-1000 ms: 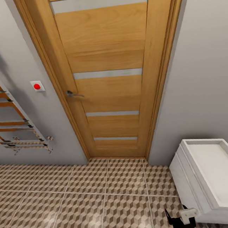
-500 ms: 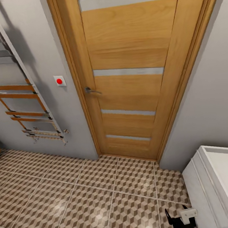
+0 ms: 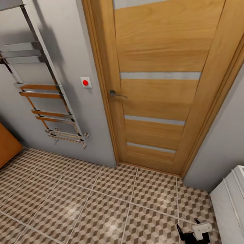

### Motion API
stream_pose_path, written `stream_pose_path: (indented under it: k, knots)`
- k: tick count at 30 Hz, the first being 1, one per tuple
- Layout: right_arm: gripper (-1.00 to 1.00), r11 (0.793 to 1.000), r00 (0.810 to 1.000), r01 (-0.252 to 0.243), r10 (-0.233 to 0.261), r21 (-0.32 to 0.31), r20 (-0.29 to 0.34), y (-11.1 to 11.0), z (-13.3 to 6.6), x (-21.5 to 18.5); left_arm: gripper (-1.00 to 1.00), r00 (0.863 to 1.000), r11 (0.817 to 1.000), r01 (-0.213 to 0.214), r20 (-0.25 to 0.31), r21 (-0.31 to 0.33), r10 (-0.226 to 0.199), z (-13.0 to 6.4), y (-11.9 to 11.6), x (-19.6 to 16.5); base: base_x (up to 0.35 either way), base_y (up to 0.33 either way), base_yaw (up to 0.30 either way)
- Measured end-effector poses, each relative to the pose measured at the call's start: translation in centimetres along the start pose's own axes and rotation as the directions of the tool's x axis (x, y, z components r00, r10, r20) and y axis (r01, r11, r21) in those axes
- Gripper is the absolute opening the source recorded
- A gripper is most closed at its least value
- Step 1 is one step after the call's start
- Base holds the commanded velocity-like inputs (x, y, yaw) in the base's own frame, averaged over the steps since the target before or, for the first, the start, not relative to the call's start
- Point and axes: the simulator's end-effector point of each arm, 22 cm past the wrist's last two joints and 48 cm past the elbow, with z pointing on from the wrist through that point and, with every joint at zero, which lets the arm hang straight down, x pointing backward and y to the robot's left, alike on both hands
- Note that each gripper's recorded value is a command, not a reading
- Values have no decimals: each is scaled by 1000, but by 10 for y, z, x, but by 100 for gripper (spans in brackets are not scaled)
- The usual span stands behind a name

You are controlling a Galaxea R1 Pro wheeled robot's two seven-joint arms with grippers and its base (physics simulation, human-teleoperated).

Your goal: Take the four mousetraps from the cabinet in the bathroom and place them on the bathroom floor. Make sure all four end up on the same floor surface, and ensure that at least two of them are either under or directly next to the same bathroom sink.

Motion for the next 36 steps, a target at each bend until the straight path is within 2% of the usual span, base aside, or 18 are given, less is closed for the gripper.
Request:
stream_pose_path:
  k: [36]
  knots:
    - [100,1000,1000,-1,1,-1,-1,1,0,0,100,1000,1000,-1,-1,0,1,0,0,0,0,0,279]
